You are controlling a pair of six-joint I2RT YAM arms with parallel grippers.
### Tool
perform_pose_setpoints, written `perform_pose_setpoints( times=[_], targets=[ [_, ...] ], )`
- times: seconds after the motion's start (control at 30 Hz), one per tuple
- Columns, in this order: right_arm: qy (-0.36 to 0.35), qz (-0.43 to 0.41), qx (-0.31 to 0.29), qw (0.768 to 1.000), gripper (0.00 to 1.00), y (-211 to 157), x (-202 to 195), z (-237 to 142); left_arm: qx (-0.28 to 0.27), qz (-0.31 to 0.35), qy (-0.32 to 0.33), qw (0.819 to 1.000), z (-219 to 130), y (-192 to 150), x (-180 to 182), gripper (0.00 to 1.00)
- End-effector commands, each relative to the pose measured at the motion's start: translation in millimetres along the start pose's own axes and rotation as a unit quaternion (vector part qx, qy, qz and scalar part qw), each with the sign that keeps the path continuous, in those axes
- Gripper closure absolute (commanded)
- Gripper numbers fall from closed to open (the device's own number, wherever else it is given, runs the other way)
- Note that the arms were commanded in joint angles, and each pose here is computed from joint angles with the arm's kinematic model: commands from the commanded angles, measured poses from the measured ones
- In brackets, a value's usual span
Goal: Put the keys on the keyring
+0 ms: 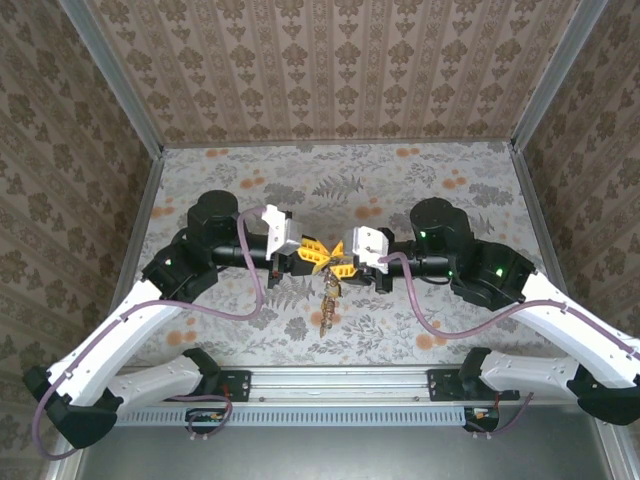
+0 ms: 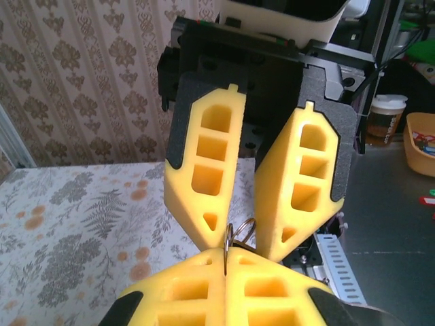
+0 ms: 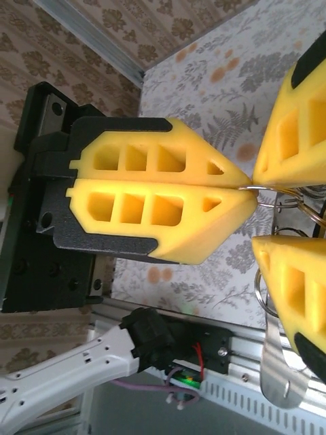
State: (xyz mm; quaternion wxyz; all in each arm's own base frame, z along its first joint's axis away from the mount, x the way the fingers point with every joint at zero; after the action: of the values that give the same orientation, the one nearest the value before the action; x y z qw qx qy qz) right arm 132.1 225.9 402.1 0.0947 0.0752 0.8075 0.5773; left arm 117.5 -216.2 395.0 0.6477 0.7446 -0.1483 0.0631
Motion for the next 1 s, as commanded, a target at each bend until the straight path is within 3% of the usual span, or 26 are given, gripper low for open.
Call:
perform_pose_setpoints(
  times=[0.0,0.2,0.83,0.93,0.97],
  targets=[
    [0.043,0.001,-0.056,0.997,0.73,13.1,8.3,2.0,-0.052,0.033,0.009,0.998,-1.3,16.7,5.4,1.00],
    [0.009,0.024,-0.072,0.997,0.80,11.6,-0.6,4.6,-0.068,0.037,0.016,0.997,-4.6,18.7,3.7,1.00],
    [-0.033,0.074,-0.112,0.990,0.75,11.8,-19.0,7.7,-0.091,0.046,0.017,0.995,-14.0,20.5,-8.9,1.00],
    [-0.033,0.076,-0.113,0.990,0.83,11.0,-20.0,6.8,-0.089,0.047,0.018,0.995,-14.5,20.8,-9.1,1.00],
    [-0.033,0.077,-0.112,0.990,0.90,10.2,-20.5,7.0,-0.088,0.047,0.020,0.995,-14.7,20.5,-8.9,1.00]
  ],
)
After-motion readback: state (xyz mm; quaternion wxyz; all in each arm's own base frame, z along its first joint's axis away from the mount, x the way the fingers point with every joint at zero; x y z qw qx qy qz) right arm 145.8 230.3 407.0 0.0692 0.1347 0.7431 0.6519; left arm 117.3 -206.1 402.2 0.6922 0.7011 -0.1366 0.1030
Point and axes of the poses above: each hand's point on the last joint's axis, 136 mm out from that joint toward the fingers, its own z axis out along the fingers, its own x axis along the line the jaws close on, y = z × x, the point moved 8 cm from there along -z, back along the fingers, and after that the axes turned 14 degrees about z, right-handed, at the moved point
